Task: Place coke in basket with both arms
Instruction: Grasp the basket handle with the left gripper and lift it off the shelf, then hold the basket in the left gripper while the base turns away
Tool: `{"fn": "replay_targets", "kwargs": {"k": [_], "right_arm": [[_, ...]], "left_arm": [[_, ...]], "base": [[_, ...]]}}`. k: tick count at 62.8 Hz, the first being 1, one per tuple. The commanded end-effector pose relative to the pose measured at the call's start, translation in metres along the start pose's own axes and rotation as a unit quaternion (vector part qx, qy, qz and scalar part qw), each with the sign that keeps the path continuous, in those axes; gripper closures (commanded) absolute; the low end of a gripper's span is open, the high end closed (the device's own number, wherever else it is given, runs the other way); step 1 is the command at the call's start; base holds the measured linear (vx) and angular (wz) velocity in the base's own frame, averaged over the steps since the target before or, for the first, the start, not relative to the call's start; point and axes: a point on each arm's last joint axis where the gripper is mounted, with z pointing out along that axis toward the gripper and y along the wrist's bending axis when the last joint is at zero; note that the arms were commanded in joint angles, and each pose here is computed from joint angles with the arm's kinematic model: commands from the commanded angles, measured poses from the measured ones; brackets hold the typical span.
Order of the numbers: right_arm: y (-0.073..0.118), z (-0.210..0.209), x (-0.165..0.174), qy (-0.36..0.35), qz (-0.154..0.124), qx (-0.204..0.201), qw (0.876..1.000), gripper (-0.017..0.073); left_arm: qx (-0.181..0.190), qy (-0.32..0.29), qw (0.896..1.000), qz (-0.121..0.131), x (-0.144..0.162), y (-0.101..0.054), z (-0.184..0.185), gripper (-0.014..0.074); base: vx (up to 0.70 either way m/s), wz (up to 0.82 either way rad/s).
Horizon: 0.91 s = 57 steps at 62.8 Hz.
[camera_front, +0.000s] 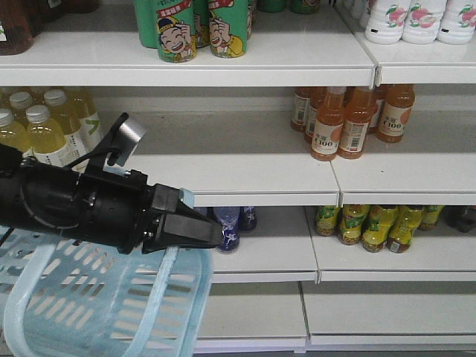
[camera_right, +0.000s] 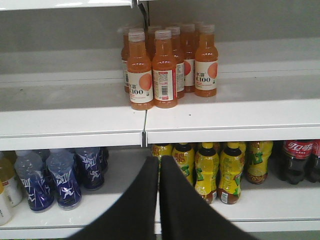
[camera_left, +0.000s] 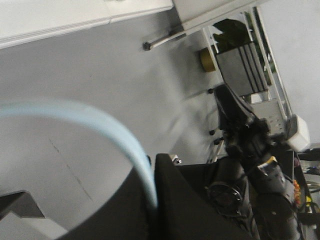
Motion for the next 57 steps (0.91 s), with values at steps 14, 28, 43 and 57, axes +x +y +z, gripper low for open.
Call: {"fn": "replay_targets", "kwargs": {"k": [14, 28, 43, 57], "right_arm": [[0.000, -0.001, -0.005, -0.039, -0.008, 0.000, 0.999, 0.0565], [0.000, -0.001, -0.005, -0.039, -0.008, 0.000, 0.999, 0.0565], [0.000, -0.001, -0.005, -0.039, -0.008, 0.000, 0.999, 0.0565], [0.000, -0.001, -0.005, -0.039, -0.008, 0.000, 0.999, 0.0565]], "left_arm": [[0.089, -0.064, 0.993, 0.042, 0.025, -0.067, -0.019, 0.0600], [0.094, -0.073, 0.992, 0.038, 0.033, -0.071, -0.016, 0.0600], [0.092, -0.075, 0.992, 0.038, 0.033, -0.071, -0.015, 0.0600], [0.087, -0.084, 0.992, 0.037, 0.031, -0.070, -0.015, 0.0600]], "base": [[0.00, 0.00], [0.00, 0.00], [0.00, 0.00], [0.00, 0.00]]}}
